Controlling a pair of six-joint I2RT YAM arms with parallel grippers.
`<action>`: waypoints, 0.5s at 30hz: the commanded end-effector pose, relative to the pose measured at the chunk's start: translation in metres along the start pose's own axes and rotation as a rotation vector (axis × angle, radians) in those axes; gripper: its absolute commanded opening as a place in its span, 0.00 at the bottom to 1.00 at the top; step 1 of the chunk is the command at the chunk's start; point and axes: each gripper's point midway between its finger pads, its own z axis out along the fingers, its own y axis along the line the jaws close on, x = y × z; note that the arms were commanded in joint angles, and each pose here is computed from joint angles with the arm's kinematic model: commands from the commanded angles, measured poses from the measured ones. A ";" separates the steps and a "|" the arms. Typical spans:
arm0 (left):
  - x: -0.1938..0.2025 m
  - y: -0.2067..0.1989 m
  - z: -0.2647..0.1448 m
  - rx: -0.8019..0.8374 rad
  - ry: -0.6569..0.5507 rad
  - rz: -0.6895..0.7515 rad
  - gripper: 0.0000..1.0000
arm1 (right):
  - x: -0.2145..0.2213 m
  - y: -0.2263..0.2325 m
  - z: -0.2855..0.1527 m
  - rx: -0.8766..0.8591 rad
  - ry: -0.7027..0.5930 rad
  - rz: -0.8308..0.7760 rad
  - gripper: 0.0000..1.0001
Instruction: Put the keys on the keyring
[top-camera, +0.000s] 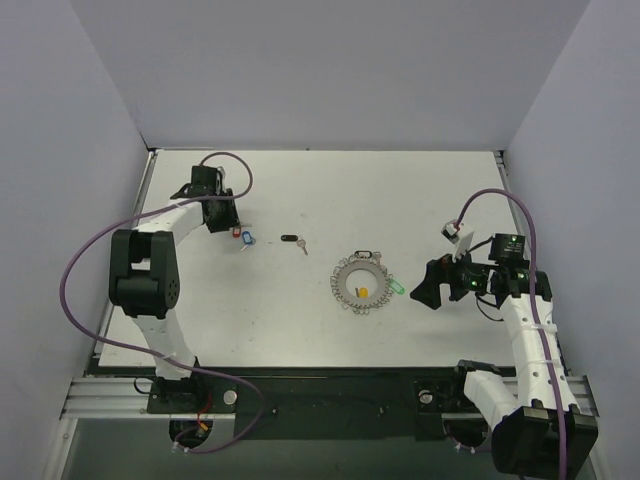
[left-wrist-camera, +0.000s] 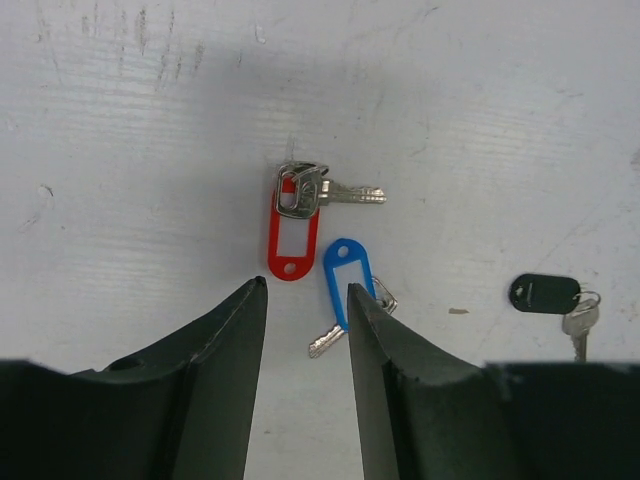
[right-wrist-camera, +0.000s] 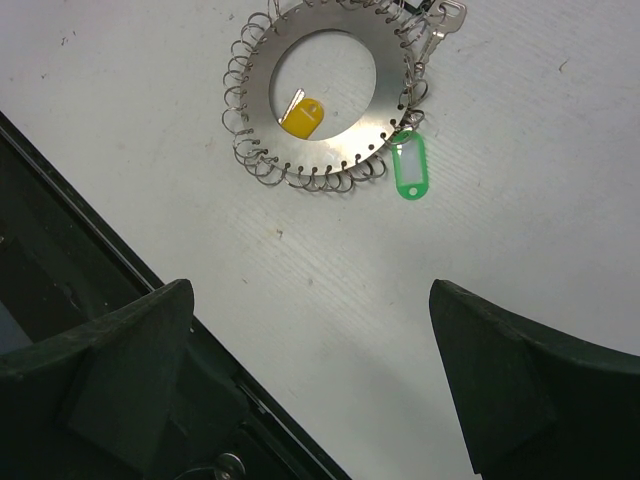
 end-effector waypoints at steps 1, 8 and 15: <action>-0.014 0.008 0.006 -0.023 0.013 0.102 0.47 | 0.000 0.001 0.000 -0.004 -0.007 0.001 0.98; -0.024 0.005 0.004 -0.009 -0.009 0.155 0.47 | 0.000 0.000 0.000 -0.006 -0.003 0.003 0.99; -0.039 -0.013 0.000 0.101 -0.059 0.209 0.48 | 0.001 -0.001 0.000 -0.003 -0.008 0.002 0.99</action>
